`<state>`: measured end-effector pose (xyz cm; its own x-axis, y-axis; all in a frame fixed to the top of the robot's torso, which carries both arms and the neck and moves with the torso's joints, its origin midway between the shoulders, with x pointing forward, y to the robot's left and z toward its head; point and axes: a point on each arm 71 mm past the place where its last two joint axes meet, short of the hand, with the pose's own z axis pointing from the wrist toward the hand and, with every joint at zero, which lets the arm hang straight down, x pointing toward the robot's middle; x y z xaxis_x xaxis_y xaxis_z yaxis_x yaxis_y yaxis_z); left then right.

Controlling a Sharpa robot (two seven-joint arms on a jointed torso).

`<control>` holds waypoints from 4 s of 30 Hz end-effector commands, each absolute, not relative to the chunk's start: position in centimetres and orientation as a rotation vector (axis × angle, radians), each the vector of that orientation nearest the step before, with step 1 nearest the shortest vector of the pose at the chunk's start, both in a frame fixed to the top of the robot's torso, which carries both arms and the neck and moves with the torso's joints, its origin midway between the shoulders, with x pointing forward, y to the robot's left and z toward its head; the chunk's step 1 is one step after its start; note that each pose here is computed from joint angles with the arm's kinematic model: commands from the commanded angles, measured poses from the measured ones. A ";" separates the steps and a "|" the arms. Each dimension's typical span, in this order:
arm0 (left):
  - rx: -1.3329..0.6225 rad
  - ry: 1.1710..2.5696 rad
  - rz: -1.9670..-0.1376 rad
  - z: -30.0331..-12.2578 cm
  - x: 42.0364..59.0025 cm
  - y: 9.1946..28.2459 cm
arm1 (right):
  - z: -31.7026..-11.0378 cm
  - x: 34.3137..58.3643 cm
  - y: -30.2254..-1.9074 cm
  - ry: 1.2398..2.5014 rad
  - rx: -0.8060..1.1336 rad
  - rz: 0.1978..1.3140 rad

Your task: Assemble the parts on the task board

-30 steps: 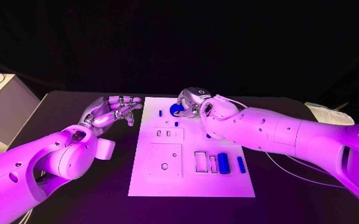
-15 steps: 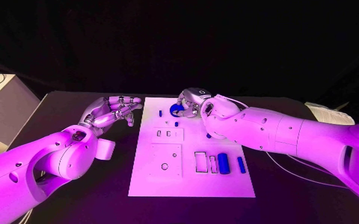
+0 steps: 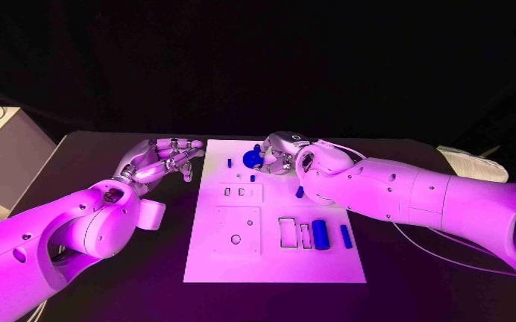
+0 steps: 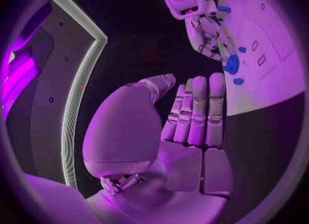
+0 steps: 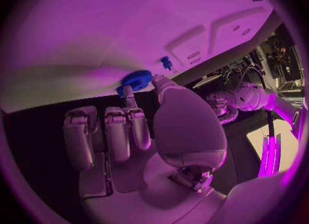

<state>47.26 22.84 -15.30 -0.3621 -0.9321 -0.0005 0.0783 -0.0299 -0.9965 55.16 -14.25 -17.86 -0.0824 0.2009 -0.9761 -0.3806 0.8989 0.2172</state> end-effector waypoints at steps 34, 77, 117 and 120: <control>-0.964 1.402 -1.516 -15.9 47.5 23.2 | -15.3 54.0 -29.4 1.553 0.050 0.613; -0.969 1.397 -1.505 -16.2 47.5 23.6 | -18.0 54.6 -30.8 1.644 0.037 0.496; -0.971 1.400 -1.502 -16.3 47.7 23.6 | -16.4 53.7 -28.9 1.421 0.041 0.505; -0.972 1.400 -1.500 -16.4 47.7 23.6 | -15.7 53.5 -28.1 1.394 0.049 0.516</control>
<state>47.72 23.79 -16.47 -0.3323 -0.9431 -0.0075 0.0619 -0.0139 -0.9980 53.59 -28.31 -16.48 0.0057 0.3647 -0.9311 -0.3174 0.8836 0.3442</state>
